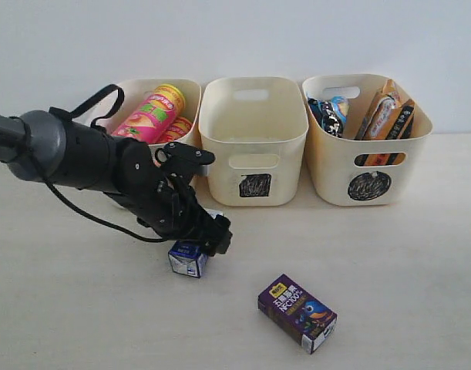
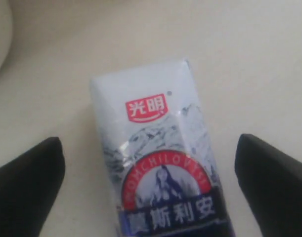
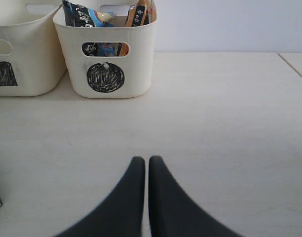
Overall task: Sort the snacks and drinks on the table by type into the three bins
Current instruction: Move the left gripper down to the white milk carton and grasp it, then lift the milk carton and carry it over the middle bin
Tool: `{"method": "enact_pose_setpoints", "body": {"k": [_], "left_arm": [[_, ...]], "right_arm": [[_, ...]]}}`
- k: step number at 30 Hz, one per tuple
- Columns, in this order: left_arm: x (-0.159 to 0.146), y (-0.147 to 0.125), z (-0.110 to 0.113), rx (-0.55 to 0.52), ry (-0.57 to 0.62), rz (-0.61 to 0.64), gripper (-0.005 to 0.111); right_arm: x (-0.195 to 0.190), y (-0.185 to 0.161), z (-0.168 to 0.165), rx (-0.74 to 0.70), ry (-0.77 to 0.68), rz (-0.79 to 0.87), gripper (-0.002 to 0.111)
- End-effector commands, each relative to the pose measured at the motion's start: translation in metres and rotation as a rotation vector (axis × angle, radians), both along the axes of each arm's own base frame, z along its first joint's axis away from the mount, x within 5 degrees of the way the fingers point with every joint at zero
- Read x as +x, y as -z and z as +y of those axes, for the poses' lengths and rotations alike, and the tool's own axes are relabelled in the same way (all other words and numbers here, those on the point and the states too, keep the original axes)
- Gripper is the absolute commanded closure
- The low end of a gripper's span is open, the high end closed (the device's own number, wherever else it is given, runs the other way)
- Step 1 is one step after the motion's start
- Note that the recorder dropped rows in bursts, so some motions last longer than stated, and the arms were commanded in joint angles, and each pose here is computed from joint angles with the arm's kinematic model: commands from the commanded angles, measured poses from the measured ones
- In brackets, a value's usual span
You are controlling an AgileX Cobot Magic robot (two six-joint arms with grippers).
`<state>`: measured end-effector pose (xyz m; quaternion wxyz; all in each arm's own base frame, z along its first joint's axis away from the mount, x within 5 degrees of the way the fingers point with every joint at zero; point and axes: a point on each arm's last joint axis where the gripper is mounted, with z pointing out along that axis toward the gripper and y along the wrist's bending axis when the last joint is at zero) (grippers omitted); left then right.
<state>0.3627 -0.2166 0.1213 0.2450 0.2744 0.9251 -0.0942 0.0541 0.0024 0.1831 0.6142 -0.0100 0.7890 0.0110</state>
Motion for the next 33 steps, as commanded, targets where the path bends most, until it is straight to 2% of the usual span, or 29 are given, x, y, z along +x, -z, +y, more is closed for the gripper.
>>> {"method": "enact_pose_setpoints", "body": {"k": [1, 4, 6, 7, 8, 9, 11, 15, 17, 18, 19, 21, 24, 27, 33], "left_arm": [[0.002, 0.015, -0.005, -0.008, -0.010, -0.023, 0.033], [0.004, 0.027, -0.006, -0.010, -0.016, -0.038, 0.034], [0.005, 0.032, -0.006, -0.005, -0.016, -0.037, 0.042], [0.004, 0.033, -0.006, 0.002, -0.013, -0.021, 0.061], [0.003, 0.033, -0.005, 0.006, -0.011, -0.010, 0.075], [0.000, 0.030, -0.004, 0.021, 0.003, 0.018, 0.102], [-0.005, 0.016, -0.003, 0.028, 0.013, 0.054, 0.103], [-0.017, -0.044, 0.002, 0.003, 0.035, 0.036, 0.103], [-0.027, -0.078, 0.007, 0.004, 0.083, 0.008, 0.103], [-0.030, -0.090, 0.008, -0.004, 0.093, -0.018, 0.103], [-0.032, -0.111, 0.010, -0.034, 0.101, -0.098, 0.103], [-0.032, -0.131, 0.010, -0.062, 0.109, -0.181, 0.103], [-0.018, -0.166, 0.003, -0.070, 0.175, -0.314, 0.103], [0.003, -0.184, -0.009, -0.064, 0.227, -0.428, 0.103], [0.040, -0.184, -0.031, -0.072, 0.243, -0.495, 0.103]], "right_arm": [[0.000, -0.001, 0.000, -0.004, 0.000, -0.012, 0.108], [0.000, -0.001, 0.000, -0.004, 0.000, -0.012, 0.108], [0.000, -0.001, 0.000, -0.004, 0.000, -0.012, 0.108], [0.000, -0.001, 0.000, -0.004, 0.000, -0.012, 0.108], [0.000, -0.001, 0.000, -0.004, 0.000, -0.012, 0.108], [0.000, -0.001, 0.000, -0.004, 0.000, -0.012, 0.108], [0.000, -0.001, 0.000, -0.004, 0.000, -0.010, 0.108], [0.000, -0.001, 0.000, -0.004, 0.000, -0.010, 0.108], [0.000, -0.001, 0.000, -0.004, 0.000, -0.010, 0.108], [0.000, -0.001, 0.000, -0.004, 0.000, -0.010, 0.108], [0.000, -0.001, 0.000, -0.004, 0.000, -0.010, 0.108], [0.000, -0.001, 0.000, -0.004, 0.000, -0.010, 0.108], [0.000, -0.001, 0.000, -0.004, 0.000, -0.010, 0.108], [0.000, -0.001, 0.000, -0.004, 0.000, -0.010, 0.108], [0.000, -0.001, 0.000, -0.004, 0.000, -0.010, 0.108]]}}
